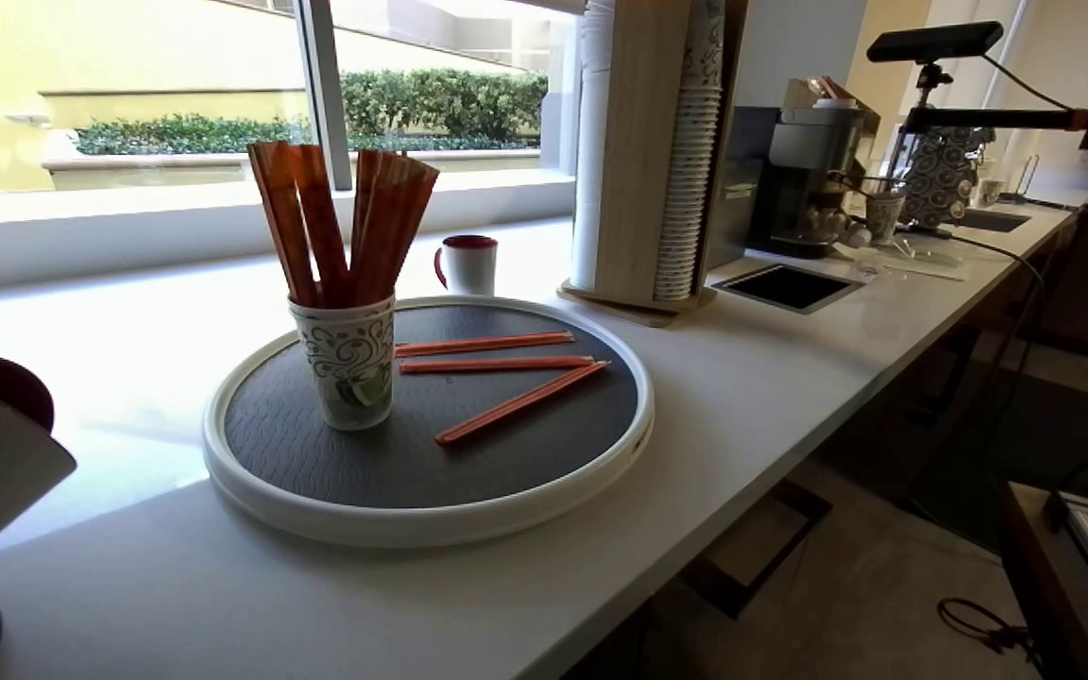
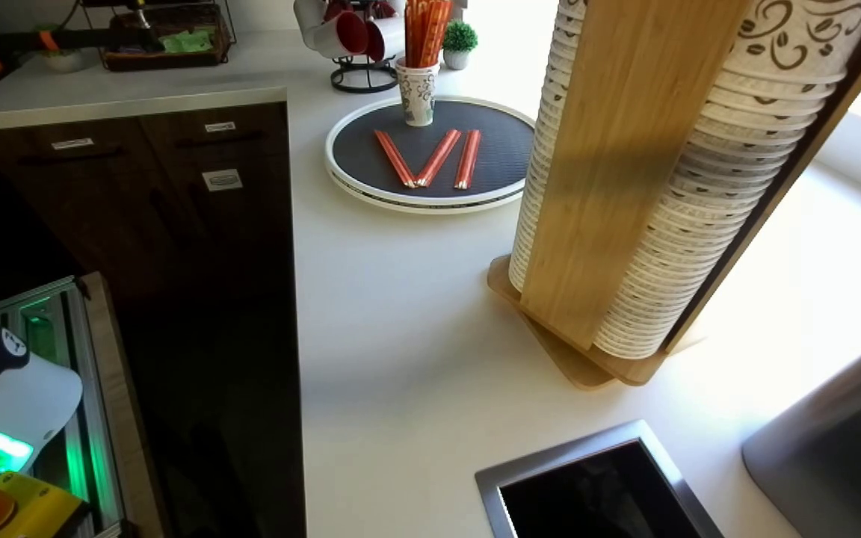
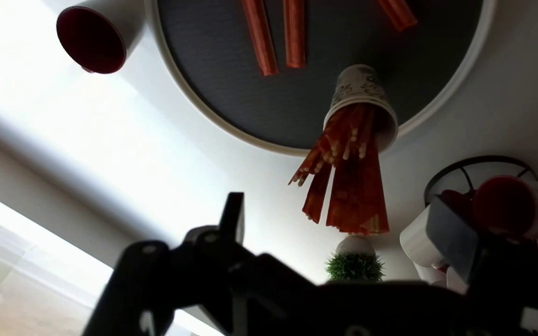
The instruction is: Put the open packet and wooden stirrer in the trash chute.
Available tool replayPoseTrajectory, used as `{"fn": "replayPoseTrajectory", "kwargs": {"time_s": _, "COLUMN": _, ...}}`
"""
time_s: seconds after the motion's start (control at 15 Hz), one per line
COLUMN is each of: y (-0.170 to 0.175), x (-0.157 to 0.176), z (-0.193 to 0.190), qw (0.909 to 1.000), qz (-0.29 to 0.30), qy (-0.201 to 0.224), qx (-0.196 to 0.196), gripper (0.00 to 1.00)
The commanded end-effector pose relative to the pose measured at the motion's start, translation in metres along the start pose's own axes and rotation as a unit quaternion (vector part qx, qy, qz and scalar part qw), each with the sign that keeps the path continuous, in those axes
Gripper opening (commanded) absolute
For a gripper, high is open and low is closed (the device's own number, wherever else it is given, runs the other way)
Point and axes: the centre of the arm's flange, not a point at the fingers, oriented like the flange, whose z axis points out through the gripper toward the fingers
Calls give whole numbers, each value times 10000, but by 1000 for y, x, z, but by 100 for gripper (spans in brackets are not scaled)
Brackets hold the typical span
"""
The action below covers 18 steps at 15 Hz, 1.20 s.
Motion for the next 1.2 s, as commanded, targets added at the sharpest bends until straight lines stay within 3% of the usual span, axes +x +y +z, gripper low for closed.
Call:
{"fn": "replayPoseTrajectory", "kwargs": {"time_s": 0.0, "y": 0, "x": 0, "z": 0, "qw": 10000, "qz": -11, "qy": 3, "qx": -2, "gripper": 100}}
{"fn": "replayPoseTrajectory", "kwargs": {"time_s": 0.47, "y": -1, "x": 9, "z": 31, "qw": 9983, "qz": 73, "qy": 5, "qx": 576, "gripper": 98}}
{"fn": "replayPoseTrajectory", "kwargs": {"time_s": 0.53, "y": 0, "x": 9, "z": 37, "qw": 9979, "qz": 71, "qy": -21, "qx": 643, "gripper": 75}}
{"fn": "replayPoseTrajectory", "kwargs": {"time_s": 0.67, "y": 0, "x": 11, "z": 49, "qw": 9971, "qz": -4, "qy": -113, "qx": 756, "gripper": 70}}
{"fn": "replayPoseTrajectory", "kwargs": {"time_s": 1.0, "y": 2, "x": 20, "z": 76, "qw": 9962, "qz": -162, "qy": -206, "qx": 827, "gripper": 30}}
{"fn": "replayPoseTrajectory", "kwargs": {"time_s": 1.13, "y": 2, "x": 24, "z": 84, "qw": 9958, "qz": -199, "qy": -202, "qx": 875, "gripper": 24}}
